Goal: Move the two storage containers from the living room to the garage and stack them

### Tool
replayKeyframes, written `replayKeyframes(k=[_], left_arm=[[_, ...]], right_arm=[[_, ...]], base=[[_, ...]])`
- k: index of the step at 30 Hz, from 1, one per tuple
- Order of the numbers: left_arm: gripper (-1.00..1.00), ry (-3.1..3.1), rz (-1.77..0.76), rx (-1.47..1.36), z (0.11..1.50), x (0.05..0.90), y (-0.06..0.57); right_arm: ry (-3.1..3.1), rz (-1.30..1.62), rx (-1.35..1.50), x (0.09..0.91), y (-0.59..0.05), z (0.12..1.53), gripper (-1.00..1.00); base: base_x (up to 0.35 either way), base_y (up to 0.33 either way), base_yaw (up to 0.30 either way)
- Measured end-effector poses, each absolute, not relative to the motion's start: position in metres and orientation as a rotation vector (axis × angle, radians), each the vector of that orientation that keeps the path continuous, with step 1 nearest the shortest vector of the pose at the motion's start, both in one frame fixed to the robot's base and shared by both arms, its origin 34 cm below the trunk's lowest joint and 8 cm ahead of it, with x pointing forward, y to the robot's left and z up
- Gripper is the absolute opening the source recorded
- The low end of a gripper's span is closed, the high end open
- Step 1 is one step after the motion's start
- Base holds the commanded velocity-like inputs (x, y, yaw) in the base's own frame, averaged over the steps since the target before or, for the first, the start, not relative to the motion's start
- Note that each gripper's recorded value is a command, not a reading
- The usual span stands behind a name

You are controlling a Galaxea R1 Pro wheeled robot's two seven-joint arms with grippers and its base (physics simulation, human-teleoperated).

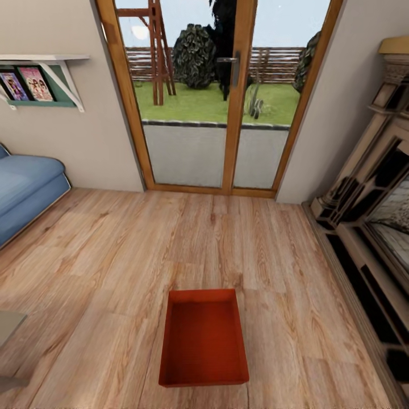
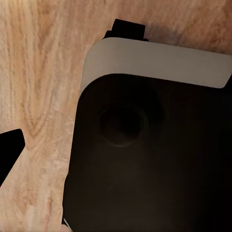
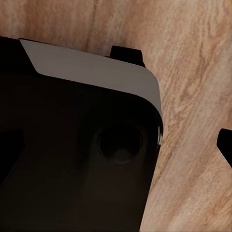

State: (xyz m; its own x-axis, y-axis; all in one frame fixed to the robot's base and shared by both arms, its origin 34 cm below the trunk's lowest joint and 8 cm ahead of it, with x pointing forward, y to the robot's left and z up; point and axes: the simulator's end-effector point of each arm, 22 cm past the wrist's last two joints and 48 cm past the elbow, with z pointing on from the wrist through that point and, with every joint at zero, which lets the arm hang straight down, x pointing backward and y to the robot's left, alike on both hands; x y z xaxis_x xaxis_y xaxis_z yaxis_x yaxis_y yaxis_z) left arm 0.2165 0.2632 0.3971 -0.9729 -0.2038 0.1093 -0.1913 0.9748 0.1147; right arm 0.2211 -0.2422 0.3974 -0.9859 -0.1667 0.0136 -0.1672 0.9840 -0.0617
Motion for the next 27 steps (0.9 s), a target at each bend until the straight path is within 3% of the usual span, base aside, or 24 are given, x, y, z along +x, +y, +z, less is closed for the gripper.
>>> replayKeyframes(k=[27], left_arm=[[1.0,-2.987,-0.166,0.304,0.393,0.205,0.264]], right_arm=[[-3.075,0.092,0.261,0.203,-0.242,0.394,1.0]], base=[[0.0,0.0,0.0]])
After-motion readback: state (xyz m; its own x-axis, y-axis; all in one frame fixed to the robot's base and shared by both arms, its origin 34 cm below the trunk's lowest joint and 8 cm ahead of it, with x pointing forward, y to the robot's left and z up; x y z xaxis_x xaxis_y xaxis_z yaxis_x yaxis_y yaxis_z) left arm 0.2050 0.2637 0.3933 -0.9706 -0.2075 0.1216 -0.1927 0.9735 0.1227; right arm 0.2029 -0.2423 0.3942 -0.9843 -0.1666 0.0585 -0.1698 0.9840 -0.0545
